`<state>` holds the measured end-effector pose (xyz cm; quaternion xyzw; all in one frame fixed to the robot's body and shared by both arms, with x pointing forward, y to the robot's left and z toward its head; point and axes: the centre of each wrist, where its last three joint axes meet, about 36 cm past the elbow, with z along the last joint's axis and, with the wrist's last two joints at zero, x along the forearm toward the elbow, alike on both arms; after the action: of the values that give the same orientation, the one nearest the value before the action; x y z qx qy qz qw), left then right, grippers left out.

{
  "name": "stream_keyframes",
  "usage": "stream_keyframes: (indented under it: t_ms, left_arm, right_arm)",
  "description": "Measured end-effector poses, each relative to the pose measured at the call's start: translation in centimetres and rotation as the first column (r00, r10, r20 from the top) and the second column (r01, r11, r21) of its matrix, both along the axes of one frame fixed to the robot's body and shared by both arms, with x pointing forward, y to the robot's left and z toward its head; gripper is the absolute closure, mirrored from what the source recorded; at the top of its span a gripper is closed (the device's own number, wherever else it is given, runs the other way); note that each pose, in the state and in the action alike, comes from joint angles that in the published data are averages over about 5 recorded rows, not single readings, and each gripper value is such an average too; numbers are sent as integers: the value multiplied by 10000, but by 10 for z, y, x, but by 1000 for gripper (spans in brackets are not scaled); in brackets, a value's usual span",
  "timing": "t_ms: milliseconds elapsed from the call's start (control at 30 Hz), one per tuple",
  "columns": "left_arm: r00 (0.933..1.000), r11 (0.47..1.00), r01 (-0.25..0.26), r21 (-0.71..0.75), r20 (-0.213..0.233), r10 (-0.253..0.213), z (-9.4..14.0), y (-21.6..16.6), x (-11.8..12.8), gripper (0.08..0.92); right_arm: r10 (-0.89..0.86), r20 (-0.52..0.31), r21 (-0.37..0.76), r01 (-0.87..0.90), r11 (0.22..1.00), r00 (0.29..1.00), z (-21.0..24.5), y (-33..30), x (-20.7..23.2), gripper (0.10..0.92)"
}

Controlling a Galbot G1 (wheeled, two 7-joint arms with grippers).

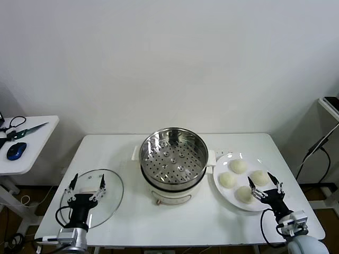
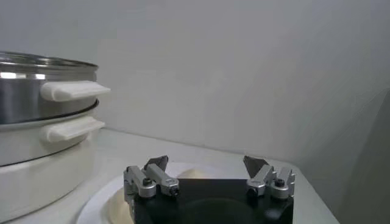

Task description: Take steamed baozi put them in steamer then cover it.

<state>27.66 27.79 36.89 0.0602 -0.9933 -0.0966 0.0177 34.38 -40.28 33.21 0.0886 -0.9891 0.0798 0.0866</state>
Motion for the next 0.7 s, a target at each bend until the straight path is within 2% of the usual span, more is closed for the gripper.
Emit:
stream_keyframes:
  t_ms: [200, 367, 500, 700]
  left_arm:
    - [10000, 10000, -53, -16, 34, 53, 2, -1, 1, 177]
    - [10000, 10000, -12, -11, 68, 12, 4, -4, 2, 177]
    - [10000, 10000, -4, 19, 74, 4, 5, -4, 3, 177]
    - [10000, 10000, -56, 69, 42, 55, 4, -1, 4, 177]
  right_arm:
    - [1001, -476, -854, -1039, 9909, 9938, 18, -17, 28, 200]
    - [2486, -1565, -2250, -2796, 9334, 9559, 45, -42, 73, 200]
    - [3583, -2762, -3341, -4387, 8342, 8918, 74, -58, 117, 200]
    - [4591, -4747, -4259, -6525, 6268, 7509, 111, -59, 181, 200]
